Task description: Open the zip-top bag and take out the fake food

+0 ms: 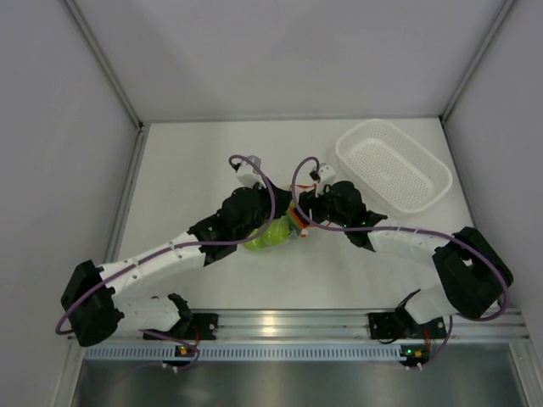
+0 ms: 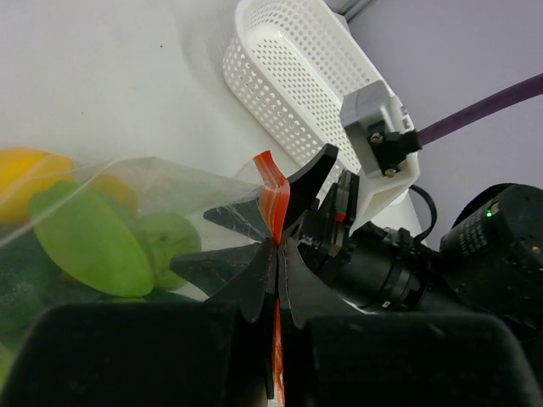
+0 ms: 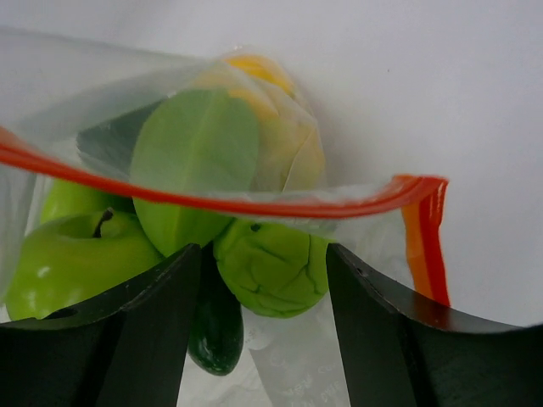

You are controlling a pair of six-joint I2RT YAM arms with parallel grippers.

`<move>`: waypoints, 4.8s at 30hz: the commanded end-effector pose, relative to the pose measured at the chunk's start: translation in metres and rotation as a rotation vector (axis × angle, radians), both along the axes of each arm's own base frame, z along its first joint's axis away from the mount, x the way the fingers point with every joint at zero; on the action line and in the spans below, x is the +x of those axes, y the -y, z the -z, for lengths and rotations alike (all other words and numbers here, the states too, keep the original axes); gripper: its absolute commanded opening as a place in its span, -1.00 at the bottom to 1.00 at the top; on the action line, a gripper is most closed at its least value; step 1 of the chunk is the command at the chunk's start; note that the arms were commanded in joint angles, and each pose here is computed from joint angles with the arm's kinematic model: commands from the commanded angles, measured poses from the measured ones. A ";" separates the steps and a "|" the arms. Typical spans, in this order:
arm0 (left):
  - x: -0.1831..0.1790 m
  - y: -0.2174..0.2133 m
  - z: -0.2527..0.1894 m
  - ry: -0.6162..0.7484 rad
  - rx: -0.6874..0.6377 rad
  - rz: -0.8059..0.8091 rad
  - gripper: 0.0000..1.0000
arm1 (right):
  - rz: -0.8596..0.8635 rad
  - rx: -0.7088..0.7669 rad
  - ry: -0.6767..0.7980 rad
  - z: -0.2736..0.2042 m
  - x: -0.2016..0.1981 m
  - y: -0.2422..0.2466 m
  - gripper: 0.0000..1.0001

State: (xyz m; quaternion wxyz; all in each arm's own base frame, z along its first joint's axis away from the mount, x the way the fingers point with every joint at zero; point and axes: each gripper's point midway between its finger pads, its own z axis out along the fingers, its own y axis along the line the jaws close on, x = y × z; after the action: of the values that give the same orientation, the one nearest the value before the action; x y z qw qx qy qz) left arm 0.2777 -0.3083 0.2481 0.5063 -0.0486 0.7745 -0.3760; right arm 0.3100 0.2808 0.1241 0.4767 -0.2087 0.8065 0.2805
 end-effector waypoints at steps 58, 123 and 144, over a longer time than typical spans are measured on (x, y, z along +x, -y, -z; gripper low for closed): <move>0.021 -0.042 0.008 -0.010 0.040 -0.070 -1.00 | 0.373 -0.143 0.226 -0.107 -0.017 0.091 -0.66; -0.006 -0.021 -0.043 -0.020 -0.107 0.136 -1.00 | 0.106 0.377 -0.099 -0.097 -0.018 -0.033 0.13; -0.011 -0.023 -0.012 -0.072 -0.135 0.124 -1.00 | 0.043 0.346 -0.225 -0.018 0.000 -0.110 0.60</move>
State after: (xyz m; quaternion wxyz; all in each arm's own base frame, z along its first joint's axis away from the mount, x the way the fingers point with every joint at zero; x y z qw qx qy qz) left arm 0.2684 -0.2808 0.2377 0.4350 -0.0509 0.7944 -0.4209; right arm 0.3045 0.3615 0.1096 0.3930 -0.0656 0.8345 0.3807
